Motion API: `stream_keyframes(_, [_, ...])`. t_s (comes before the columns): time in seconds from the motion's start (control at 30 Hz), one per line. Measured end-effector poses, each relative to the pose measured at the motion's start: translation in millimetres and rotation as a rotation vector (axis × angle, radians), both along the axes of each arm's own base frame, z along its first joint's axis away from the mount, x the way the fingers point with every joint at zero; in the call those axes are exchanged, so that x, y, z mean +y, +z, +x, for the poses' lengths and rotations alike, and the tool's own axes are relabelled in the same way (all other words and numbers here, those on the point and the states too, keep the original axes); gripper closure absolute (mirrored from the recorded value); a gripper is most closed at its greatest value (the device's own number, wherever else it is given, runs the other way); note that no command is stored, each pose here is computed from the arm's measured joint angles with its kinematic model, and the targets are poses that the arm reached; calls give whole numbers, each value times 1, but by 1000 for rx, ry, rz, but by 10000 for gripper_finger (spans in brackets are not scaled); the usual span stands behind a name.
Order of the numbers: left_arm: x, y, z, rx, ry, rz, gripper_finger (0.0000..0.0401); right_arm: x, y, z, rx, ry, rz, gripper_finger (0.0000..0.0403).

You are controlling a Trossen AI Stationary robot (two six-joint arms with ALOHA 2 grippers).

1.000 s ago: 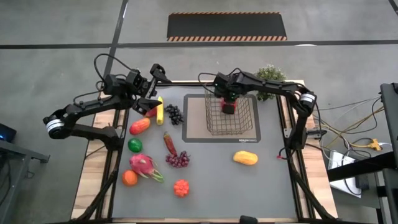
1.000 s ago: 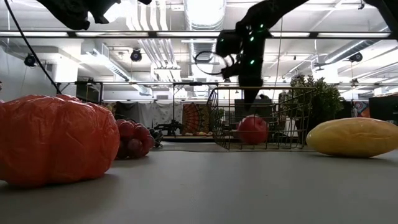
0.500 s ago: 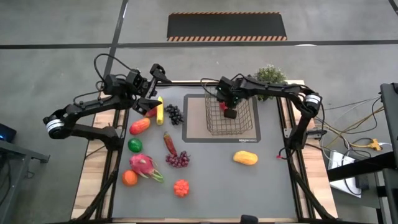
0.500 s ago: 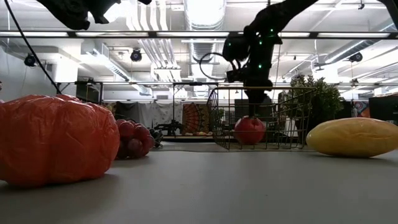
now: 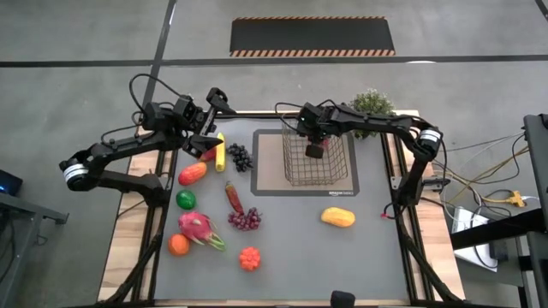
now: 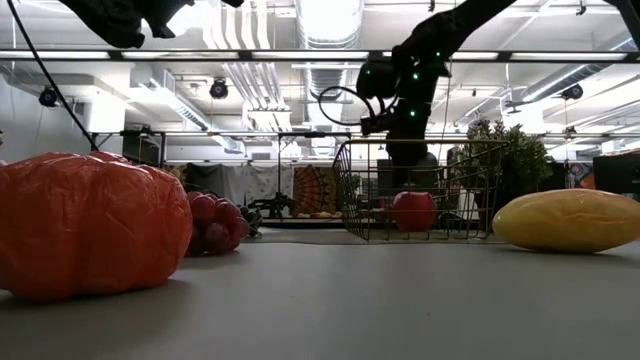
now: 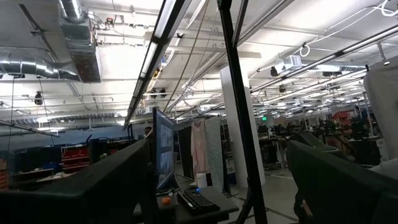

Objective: Build produce basket
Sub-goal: Put the apple into the wire basket, then put the black grapes into the wire basket

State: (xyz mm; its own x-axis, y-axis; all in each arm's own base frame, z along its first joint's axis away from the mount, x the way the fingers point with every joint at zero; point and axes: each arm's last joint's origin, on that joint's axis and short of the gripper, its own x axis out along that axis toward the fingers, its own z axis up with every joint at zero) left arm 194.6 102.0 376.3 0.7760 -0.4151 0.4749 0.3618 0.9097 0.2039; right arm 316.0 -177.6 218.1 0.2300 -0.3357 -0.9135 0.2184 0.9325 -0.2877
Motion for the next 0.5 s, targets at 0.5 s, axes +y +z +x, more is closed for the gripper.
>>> stream_keyframes(0.5, [9, -27, 26, 173, -29, -113, 40, 35, 48, -23, -360, 21, 18, 391])
